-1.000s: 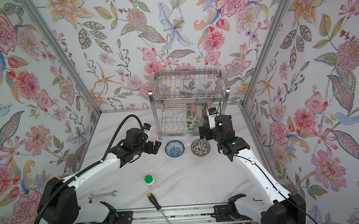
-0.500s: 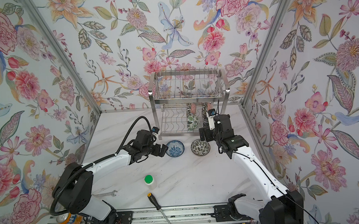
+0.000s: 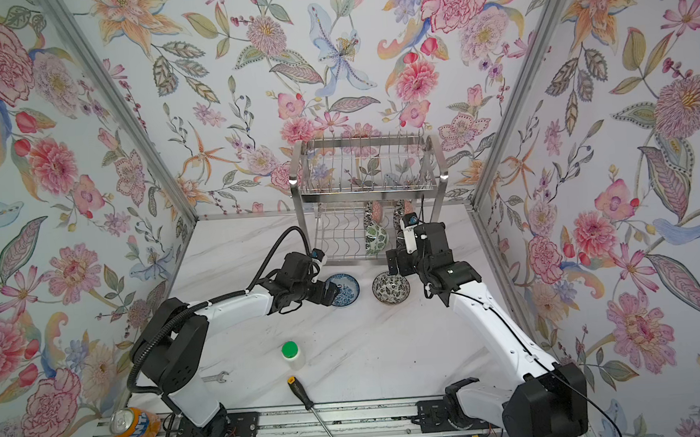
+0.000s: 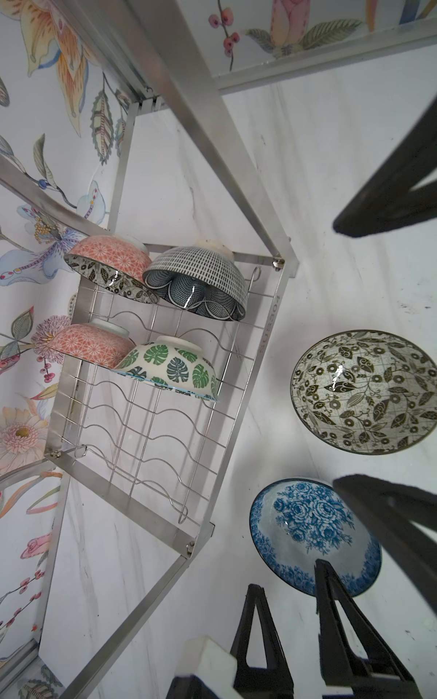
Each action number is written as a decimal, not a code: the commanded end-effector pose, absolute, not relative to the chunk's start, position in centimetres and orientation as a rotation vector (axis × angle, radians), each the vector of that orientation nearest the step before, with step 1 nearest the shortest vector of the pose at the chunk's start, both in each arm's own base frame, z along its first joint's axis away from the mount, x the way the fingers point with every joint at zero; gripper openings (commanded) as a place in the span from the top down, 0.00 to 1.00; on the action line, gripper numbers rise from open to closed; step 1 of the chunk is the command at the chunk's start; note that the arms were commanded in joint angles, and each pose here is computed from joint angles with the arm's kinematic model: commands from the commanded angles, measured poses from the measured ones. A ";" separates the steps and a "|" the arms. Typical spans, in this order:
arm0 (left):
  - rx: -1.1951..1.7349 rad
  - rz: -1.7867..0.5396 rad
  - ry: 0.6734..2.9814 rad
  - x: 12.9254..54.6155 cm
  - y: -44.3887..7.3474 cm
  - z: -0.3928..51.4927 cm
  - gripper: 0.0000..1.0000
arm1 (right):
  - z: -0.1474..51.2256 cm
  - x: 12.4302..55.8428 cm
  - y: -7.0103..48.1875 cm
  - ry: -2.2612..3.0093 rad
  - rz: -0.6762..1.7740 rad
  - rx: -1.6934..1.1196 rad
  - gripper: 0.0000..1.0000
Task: Load the bowls into the dish rack
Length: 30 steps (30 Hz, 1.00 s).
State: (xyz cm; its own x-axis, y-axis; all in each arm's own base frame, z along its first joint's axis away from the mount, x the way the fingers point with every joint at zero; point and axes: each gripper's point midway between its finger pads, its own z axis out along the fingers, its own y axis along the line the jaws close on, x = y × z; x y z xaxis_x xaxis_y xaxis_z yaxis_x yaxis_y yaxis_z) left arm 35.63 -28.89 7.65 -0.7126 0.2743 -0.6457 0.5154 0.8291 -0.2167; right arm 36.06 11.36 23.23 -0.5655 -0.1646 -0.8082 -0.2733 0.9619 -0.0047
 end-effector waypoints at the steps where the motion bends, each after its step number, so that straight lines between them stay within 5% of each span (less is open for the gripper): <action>1: 0.572 -0.539 2.400 36.0 -29.9 7.2 0.01 | 24.3 36.7 11.5 2.157 0.161 -0.296 0.01; 7: 0.572 -0.507 2.410 36.3 -29.8 6.9 0.05 | 24.3 36.5 11.3 2.156 0.157 -0.295 0.01; 30: 0.594 -0.487 2.453 36.0 -29.7 5.4 0.73 | 24.6 36.4 11.4 2.144 0.161 -0.299 0.01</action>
